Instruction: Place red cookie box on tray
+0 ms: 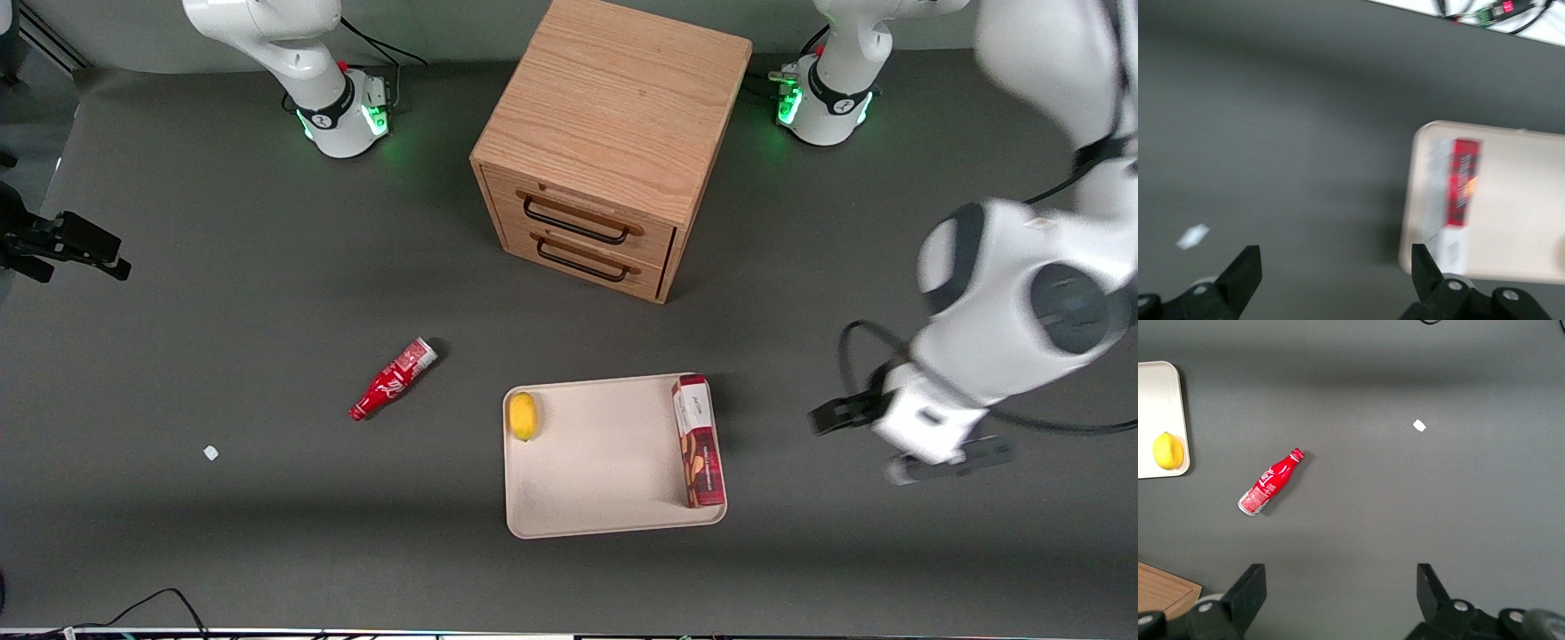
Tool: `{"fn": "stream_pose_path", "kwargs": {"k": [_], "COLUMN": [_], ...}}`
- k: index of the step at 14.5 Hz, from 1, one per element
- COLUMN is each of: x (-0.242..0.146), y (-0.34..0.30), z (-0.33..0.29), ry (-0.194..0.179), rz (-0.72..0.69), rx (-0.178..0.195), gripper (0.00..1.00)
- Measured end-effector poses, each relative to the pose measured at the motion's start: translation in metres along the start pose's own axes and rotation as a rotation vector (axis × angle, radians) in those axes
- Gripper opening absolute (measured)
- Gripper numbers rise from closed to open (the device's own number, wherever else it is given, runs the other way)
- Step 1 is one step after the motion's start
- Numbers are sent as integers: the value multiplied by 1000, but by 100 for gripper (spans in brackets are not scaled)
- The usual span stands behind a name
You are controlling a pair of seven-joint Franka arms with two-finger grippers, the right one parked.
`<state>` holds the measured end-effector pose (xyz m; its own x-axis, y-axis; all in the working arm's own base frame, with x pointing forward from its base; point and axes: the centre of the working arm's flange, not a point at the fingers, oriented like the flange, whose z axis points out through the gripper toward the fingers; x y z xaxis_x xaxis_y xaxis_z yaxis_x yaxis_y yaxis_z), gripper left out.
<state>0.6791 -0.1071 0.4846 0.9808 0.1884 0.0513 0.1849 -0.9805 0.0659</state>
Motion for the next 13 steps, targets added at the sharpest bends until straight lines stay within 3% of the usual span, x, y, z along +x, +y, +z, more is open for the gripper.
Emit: {"fn": "stream_pose_path", "kwargs": {"k": [4,8,13], "x": [-35,-73,-103], "y": [-98,-138,-129], "z": [-53,-96,-130], "ry": [-47,-38,-36], "rz": [66,85,95], "rx": [61,94,79], "gripper": [100,100,100]}}
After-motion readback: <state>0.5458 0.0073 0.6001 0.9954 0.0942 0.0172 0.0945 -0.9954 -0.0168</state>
